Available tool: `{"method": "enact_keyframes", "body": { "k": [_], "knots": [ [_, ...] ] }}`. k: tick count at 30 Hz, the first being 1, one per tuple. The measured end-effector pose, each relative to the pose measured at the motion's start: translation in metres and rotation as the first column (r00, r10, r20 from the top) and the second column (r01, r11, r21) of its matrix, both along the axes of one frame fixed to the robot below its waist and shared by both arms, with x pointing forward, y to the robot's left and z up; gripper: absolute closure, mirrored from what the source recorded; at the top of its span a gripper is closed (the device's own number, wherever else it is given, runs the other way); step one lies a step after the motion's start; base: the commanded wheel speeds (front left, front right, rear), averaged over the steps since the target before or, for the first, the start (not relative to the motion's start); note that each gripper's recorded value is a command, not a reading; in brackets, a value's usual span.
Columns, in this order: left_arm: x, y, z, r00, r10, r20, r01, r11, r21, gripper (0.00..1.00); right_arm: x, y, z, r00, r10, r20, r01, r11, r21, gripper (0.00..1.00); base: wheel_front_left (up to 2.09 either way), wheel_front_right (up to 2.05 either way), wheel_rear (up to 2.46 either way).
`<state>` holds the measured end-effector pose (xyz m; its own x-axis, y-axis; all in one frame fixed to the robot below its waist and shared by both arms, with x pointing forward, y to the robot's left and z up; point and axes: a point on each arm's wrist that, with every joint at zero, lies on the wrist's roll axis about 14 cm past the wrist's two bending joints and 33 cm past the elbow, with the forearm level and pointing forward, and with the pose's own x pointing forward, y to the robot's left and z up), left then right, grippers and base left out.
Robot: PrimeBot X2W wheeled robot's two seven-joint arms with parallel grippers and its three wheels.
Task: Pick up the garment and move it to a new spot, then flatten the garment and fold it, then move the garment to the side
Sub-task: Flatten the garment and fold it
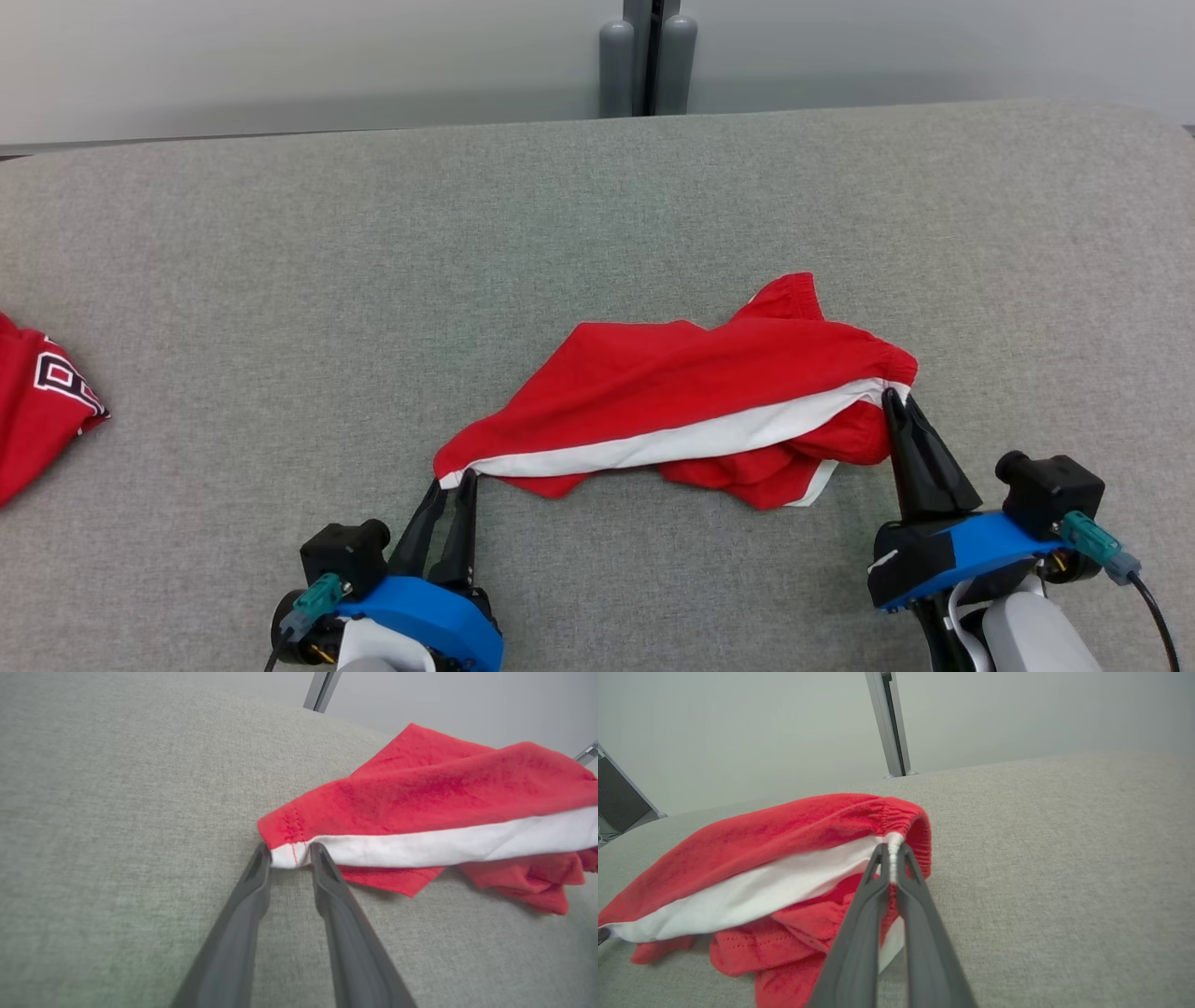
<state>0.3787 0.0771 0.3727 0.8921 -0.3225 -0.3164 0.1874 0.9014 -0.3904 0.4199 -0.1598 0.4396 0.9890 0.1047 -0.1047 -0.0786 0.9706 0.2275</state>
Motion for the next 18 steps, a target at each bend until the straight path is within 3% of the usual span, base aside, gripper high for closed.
{"method": "enact_keyframes", "body": {
  "k": [1,2,3,11,18],
  "knots": [
    [0.0,0.0,0.001,1.0,0.0,0.002,0.0,1.0,-0.001,0.71,0.0,0.0,0.0,1.0,0.001,-0.001,-0.001,1.0,0.0,1.0,0.0,0.0,0.0],
    [0.001,0.0,0.001,1.0,-0.001,0.005,0.001,1.0,-0.001,0.9,0.0,0.001,0.0,1.0,0.002,-0.001,-0.002,1.0,0.0,1.0,0.0,0.0,0.0],
    [0.001,0.0,0.002,1.0,-0.002,0.007,0.002,1.0,-0.001,1.0,0.0,0.001,-0.001,1.0,0.002,-0.001,-0.002,1.0,0.0,1.0,0.0,0.0,0.0],
    [0.013,0.005,0.025,0.996,0.012,0.091,-0.013,1.0,0.006,1.0,0.002,0.001,0.009,1.0,0.0,0.025,-0.001,1.0,0.005,1.0,0.0,0.0,0.0],
    [0.036,0.017,0.105,0.938,0.04,0.346,-0.049,0.999,0.017,1.0,0.014,0.005,0.076,0.977,0.017,0.213,-0.023,0.999,0.025,1.0,0.0,0.0,0.0]
  ]
}}
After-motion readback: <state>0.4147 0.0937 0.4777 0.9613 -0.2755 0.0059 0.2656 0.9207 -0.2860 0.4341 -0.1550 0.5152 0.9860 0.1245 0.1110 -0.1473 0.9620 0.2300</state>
